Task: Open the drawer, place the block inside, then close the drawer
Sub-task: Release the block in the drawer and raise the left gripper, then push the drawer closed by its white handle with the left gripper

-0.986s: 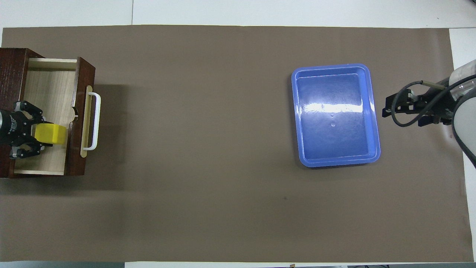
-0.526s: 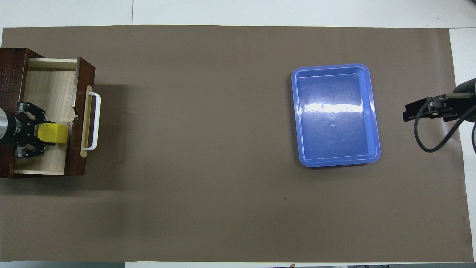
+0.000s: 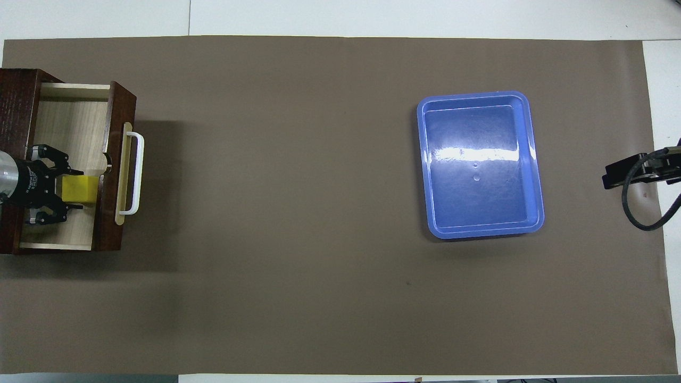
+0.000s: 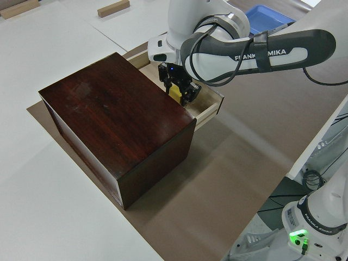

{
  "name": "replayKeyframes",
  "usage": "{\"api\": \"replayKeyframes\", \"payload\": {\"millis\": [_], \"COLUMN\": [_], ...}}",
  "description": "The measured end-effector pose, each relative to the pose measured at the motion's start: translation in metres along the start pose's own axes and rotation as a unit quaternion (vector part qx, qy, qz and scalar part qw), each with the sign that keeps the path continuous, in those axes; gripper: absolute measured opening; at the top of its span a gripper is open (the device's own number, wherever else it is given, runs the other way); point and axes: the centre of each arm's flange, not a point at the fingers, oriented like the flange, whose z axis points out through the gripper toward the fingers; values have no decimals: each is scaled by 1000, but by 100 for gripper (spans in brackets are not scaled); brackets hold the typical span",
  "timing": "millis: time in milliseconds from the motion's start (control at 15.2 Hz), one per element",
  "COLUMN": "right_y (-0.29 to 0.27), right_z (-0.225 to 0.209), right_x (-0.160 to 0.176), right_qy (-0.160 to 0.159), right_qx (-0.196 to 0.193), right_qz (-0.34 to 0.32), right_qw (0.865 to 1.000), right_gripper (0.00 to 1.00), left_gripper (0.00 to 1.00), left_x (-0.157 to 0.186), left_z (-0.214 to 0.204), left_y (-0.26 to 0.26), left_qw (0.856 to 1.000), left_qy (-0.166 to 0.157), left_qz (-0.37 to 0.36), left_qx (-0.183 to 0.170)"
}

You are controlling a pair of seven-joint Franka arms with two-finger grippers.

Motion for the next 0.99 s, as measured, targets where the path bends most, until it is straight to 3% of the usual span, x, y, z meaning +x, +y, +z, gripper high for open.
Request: {"api": "replayKeyframes", "payload": {"millis": [131,329,526,789,986], "right_y": [0,-2,-2,-2,-2], "right_z": [2,4,4,5,5], "right_x": [1,3,3,4,4], "right_qy": [-2,-3,-3,-4,-4], "right_qx": [1,1,1,1,1], "right_qz": [8,23,25,25,25], "right_qw": [1000,1000,1000,1000,1000], "right_gripper": [100,100,100,100,100], "left_gripper": [100,100,100,100,100], "left_x": [-6,-26,-70,-130,-144], "left_z": [-7,-48,-80,-51,-14], "left_y": [4,16,29,34,36], "left_qw": [1000,1000,1000,997,993], "left_qy": [0,-2,5,40,69], "left_qz": [6,19,12,59,84], "left_qx": [-4,-1,-6,22,52]}}
